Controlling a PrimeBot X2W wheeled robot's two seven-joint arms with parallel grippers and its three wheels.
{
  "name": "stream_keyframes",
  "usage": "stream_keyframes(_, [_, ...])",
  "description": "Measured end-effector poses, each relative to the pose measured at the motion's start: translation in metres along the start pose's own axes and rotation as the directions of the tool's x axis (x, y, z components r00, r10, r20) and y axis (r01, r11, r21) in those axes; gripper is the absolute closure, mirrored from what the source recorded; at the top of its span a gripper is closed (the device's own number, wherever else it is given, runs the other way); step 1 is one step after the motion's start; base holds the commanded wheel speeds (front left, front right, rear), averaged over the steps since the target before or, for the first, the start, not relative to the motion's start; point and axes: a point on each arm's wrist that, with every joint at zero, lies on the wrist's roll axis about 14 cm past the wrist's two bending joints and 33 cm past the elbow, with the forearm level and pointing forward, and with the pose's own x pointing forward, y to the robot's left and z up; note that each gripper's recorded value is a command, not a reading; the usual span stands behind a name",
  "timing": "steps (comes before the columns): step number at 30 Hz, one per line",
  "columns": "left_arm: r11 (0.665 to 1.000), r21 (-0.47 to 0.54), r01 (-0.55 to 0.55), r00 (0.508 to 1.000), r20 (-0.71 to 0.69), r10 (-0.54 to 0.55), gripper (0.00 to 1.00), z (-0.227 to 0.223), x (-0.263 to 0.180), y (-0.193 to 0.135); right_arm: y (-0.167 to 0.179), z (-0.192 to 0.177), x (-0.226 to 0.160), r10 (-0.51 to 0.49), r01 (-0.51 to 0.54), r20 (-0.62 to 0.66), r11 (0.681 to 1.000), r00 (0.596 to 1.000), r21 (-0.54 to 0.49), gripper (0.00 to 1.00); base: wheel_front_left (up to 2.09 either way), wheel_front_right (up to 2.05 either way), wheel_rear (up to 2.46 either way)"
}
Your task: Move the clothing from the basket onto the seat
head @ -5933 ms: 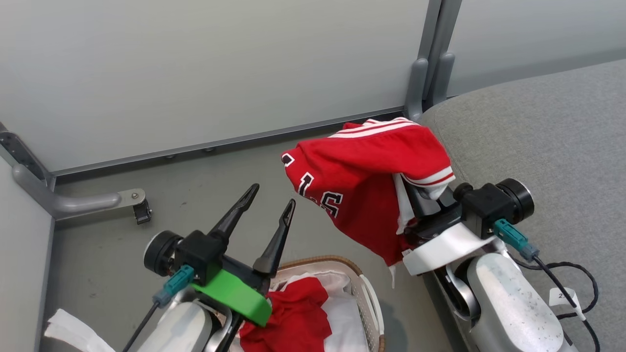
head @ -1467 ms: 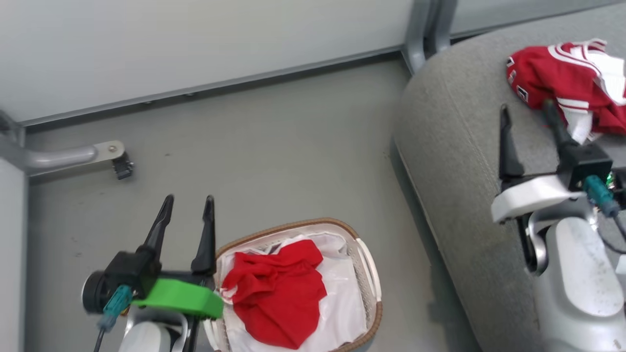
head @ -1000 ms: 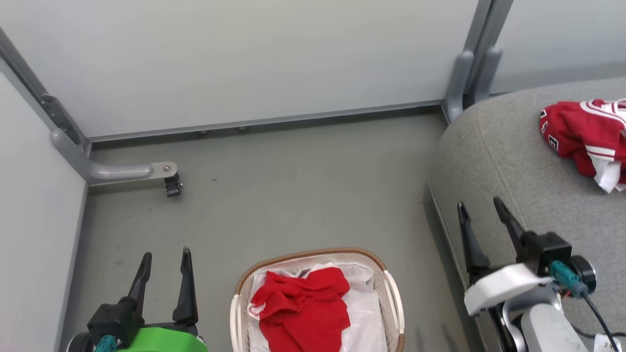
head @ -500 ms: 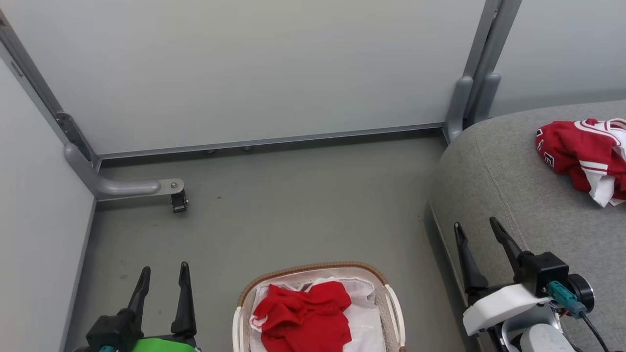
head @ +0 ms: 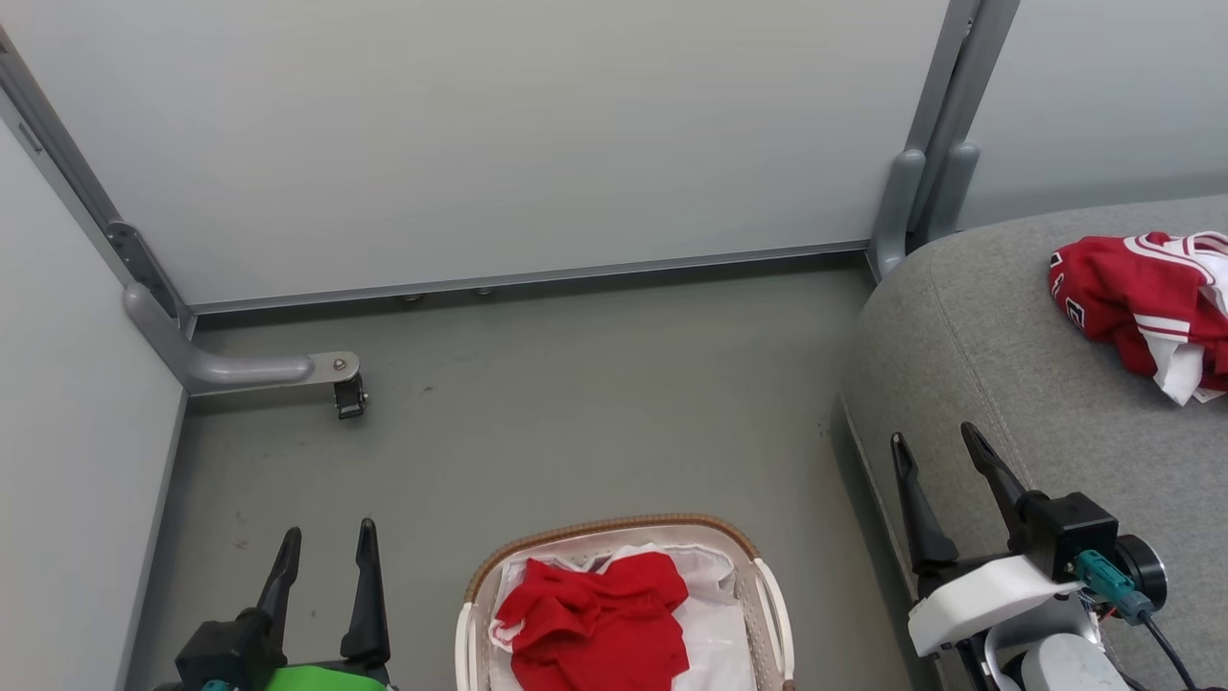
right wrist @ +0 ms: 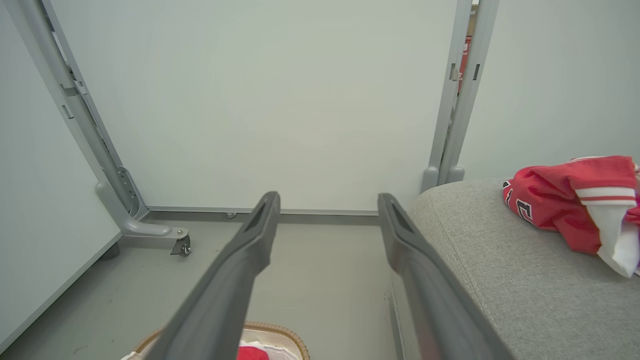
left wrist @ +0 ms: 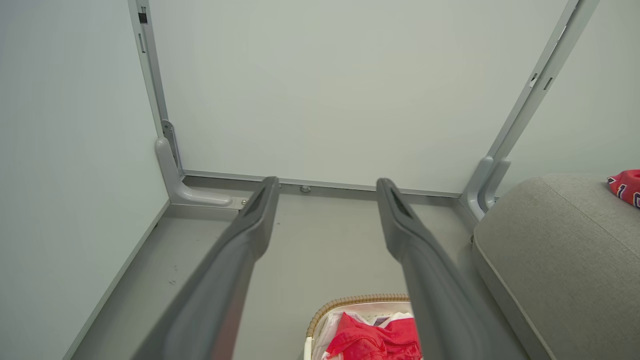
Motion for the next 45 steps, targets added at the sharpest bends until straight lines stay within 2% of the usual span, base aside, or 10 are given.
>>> stream_keyframes(7, [1.000,0.004,0.016,1.000,-0.019,-0.016,0.00,-0.006,0.001,-0.005,-0.001,-0.001,0.001,-0.001,0.001,-0.001,1.000,1.000,0.003,0.00,0.00,0.00,0.00])
stream_keyframes(13, [0.995,0.049,0.091,0.994,-0.062,-0.088,0.00,-0.017,0.013,-0.025,-0.004,0.002,0.007,-0.006,0.006,0.013,1.000,1.000,0.000,0.00,0.00,0.00,0.00])
stream_keyframes(19, [0.973,0.094,0.209,0.970,-0.149,-0.194,0.00,-0.041,0.042,-0.053,-0.017,0.008,0.025,-0.030,0.030,0.042,0.999,0.999,-0.017,0.00,0.00,0.00,0.00])
stream_keyframes(24, [0.937,0.151,0.314,0.923,-0.280,-0.264,0.00,-0.077,0.064,-0.065,-0.029,0.007,0.046,-0.050,0.051,0.055,0.998,0.997,-0.025,0.00,0.00,0.00,0.00])
stream_keyframes(29, [0.887,0.178,0.426,0.837,-0.449,-0.312,0.00,-0.129,0.070,-0.072,-0.042,-0.002,0.065,-0.067,0.069,0.056,0.997,0.996,-0.023,0.00,0.00,0.00,0.00])
stream_keyframes(30, [0.870,0.185,0.457,0.812,-0.485,-0.324,0.00,-0.140,0.070,-0.074,-0.043,-0.006,0.069,-0.067,0.068,0.052,0.997,0.996,-0.022,0.00,0.00,0.00,0.00])
stream_keyframes(31, [0.842,0.182,0.507,0.765,-0.545,-0.343,0.00,-0.161,0.071,-0.076,-0.048,-0.012,0.077,-0.075,0.076,0.048,0.997,0.996,-0.018,0.00,0.00,0.00,0.00])
stream_keyframes(38, [0.764,0.155,0.626,0.600,-0.721,-0.345,0.00,-0.226,0.066,-0.068,-0.073,-0.042,0.087,-0.124,0.124,0.000,0.992,0.992,-0.009,0.00,0.00,0.00,0.00])
stream_keyframes(43, [0.713,0.091,0.695,0.458,-0.820,-0.342,0.00,-0.271,0.046,-0.070,-0.093,-0.063,0.085,-0.167,0.166,-0.043,0.986,0.985,-0.014,0.00,0.00,0.00,0.00])
stream_keyframes(45, [0.696,0.069,0.715,0.417,-0.842,-0.344,0.00,-0.284,0.042,-0.072,-0.100,-0.071,0.082,-0.186,0.185,-0.061,0.983,0.981,-0.016,0.00,0.00,0.00,0.00])
